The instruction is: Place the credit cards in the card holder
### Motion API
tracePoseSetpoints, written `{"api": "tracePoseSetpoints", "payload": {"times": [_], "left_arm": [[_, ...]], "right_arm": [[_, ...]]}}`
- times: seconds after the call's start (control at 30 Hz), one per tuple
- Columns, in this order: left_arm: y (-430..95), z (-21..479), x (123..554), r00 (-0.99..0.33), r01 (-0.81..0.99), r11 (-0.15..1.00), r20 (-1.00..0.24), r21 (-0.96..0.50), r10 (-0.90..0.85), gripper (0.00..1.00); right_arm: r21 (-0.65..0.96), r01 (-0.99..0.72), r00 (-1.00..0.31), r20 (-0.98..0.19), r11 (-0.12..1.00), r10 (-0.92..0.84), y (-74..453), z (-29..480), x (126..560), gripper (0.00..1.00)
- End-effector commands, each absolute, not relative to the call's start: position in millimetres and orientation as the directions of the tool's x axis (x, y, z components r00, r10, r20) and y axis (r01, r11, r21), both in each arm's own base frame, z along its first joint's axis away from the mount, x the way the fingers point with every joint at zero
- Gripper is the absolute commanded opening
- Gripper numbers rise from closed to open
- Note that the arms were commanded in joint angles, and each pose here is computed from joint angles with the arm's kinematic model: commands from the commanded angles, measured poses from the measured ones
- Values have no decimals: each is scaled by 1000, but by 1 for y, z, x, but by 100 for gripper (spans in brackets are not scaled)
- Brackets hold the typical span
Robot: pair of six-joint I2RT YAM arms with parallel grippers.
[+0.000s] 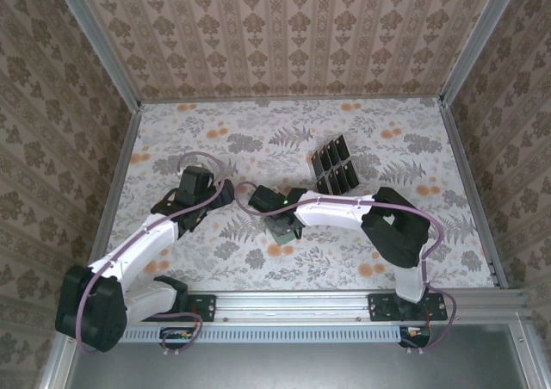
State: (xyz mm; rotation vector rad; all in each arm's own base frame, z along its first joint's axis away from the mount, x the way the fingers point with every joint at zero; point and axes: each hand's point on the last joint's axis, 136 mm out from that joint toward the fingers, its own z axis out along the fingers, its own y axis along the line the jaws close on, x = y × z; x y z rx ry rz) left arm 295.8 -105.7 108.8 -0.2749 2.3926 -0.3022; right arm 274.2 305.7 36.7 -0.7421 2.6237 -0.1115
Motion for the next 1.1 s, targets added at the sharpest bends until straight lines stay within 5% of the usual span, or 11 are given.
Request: {"api": "tracePoseSetpoints", "payload": {"times": [0.0,0.37,0.77,1.07], "left_arm": [[-106,101,292,-747,-134,943,-594,-305,-298,100],[-109,106,294,-747,-119,941,-596,-316,-294,100],[-149,107,295,-771,-51,892,-550,-449,-321,100],[-199,97,299,-806,-26,813,-469,-582,-362,99]], "right_arm": [[-256,-480,-765,-345,839,-543,297,34,281,36],[-239,-436,-795,-349,868,-496,287,35,288,0],[132,-344,-872,-411,929,-265,302,65,290,0],[265,-271,-908,-390,926,-154,307,61,292,0]]}}
